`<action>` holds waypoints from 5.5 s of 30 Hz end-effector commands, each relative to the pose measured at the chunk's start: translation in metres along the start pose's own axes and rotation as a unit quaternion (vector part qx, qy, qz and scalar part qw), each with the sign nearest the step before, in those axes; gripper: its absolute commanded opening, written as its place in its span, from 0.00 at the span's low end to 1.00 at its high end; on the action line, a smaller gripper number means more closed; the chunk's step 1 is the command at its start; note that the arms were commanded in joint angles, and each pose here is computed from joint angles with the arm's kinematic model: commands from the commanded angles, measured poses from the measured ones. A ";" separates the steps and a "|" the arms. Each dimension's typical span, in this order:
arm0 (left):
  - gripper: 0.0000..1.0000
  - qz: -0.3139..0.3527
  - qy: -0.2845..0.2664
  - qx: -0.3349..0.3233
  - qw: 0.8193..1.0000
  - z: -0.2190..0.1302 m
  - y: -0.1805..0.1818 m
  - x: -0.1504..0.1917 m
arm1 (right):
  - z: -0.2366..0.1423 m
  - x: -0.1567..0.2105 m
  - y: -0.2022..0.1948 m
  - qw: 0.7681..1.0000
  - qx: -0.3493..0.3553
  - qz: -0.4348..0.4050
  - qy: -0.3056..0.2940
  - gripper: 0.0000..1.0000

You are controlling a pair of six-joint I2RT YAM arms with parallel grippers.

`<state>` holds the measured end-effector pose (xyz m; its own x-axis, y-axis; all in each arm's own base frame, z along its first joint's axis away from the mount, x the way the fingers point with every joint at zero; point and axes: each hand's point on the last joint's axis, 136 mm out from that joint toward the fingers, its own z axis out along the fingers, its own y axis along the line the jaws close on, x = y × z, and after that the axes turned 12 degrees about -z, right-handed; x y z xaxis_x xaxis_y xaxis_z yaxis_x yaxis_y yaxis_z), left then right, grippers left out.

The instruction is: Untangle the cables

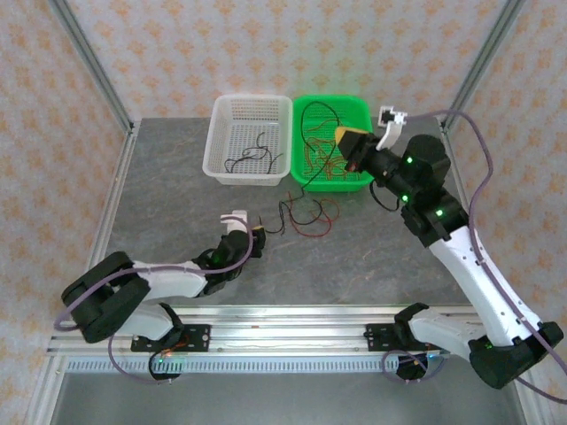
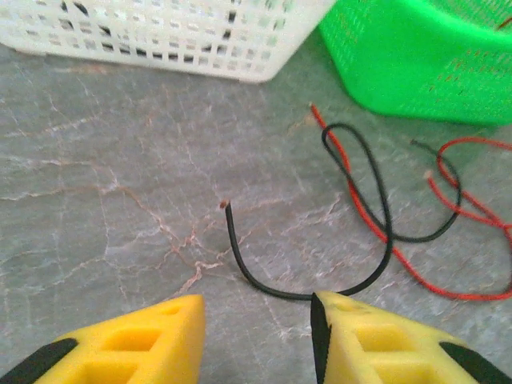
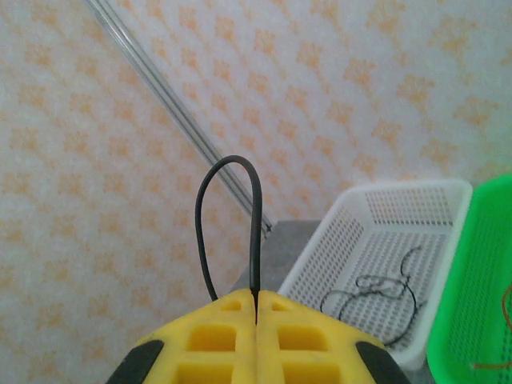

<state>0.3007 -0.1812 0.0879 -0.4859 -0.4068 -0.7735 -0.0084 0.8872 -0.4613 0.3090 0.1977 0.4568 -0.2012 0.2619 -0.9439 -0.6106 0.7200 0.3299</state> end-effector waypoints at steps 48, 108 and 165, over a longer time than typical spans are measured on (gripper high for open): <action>0.59 -0.098 -0.032 0.032 0.994 -0.080 0.024 -0.031 | 0.298 0.157 -0.110 0.974 0.053 -0.116 0.190 0.00; 0.63 -0.028 0.091 0.069 0.993 -0.062 -0.079 -0.034 | 0.102 0.166 -0.059 0.958 0.170 -0.039 0.225 0.51; 0.00 0.062 0.042 -0.022 0.997 -0.018 -0.143 -0.099 | -0.014 0.299 -0.098 0.931 0.233 0.178 0.218 0.48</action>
<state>0.3351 -0.2722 0.1970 -0.6156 -0.2423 -0.7499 0.0276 0.9444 -0.3277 0.2958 0.2052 0.1433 -0.7053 0.2894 -0.6471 -0.1031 0.8613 0.4976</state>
